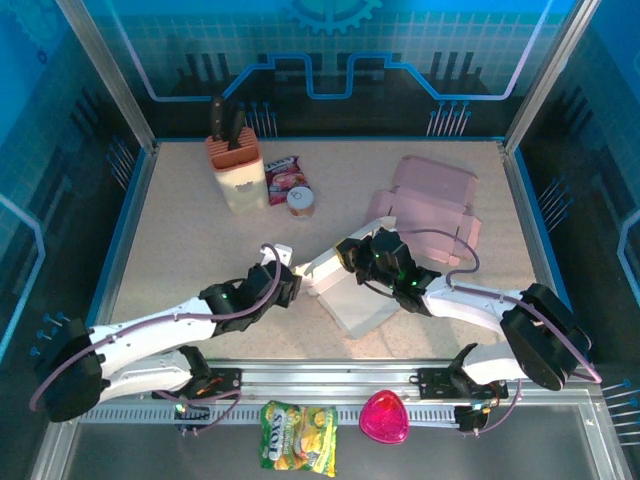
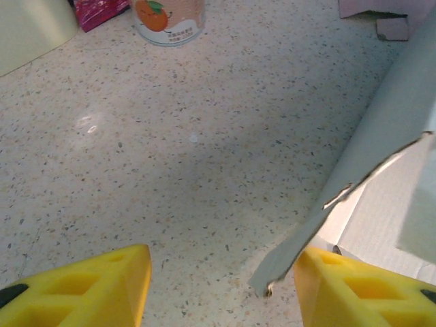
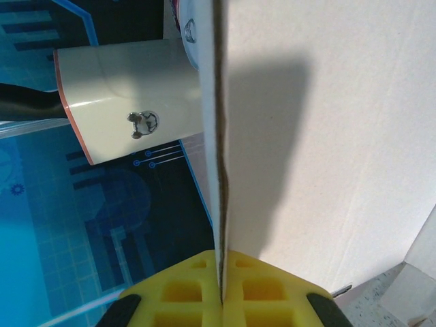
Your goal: Fold the paper box
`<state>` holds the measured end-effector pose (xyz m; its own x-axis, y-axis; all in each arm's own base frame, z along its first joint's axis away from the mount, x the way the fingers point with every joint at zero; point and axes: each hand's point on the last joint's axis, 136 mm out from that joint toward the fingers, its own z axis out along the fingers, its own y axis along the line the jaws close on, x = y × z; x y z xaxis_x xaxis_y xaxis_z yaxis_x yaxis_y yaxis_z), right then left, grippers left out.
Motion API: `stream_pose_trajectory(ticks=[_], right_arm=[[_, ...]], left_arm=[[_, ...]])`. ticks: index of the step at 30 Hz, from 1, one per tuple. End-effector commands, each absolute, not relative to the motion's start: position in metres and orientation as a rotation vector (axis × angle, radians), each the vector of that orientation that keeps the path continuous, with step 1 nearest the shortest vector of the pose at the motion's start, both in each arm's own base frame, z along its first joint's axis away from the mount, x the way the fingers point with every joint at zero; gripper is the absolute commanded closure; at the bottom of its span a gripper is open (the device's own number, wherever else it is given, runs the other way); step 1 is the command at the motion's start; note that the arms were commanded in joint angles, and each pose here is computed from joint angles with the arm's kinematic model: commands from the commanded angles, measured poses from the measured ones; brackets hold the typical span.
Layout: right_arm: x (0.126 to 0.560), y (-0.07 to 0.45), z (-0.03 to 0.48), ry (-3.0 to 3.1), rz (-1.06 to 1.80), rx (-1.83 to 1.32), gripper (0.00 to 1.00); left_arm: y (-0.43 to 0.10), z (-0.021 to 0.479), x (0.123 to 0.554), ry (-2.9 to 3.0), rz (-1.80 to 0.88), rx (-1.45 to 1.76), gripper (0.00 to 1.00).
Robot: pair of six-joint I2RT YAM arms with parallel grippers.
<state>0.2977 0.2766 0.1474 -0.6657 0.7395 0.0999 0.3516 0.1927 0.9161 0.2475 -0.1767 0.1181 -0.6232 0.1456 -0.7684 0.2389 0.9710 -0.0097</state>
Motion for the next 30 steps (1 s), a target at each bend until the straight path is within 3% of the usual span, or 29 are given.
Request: stream_pose_trajectory(ticks=[1,15,30], right_arm=[[0.301,0.277,0.154,2.112,1.472,1.008,1.00],[0.309,0.286,0.154,2.085,1.474,0.980,1.00],[0.308,0.289,0.155,2.061,1.503,0.989,1.00]], left_arm=[[-0.173,0.128,0.251,2.216,-0.196,0.236,0.42],[-0.201,0.151,0.249,2.229,-0.316,0.237,0.38],[-0.210,0.140,0.260,2.275,-0.153,0.272,0.38]])
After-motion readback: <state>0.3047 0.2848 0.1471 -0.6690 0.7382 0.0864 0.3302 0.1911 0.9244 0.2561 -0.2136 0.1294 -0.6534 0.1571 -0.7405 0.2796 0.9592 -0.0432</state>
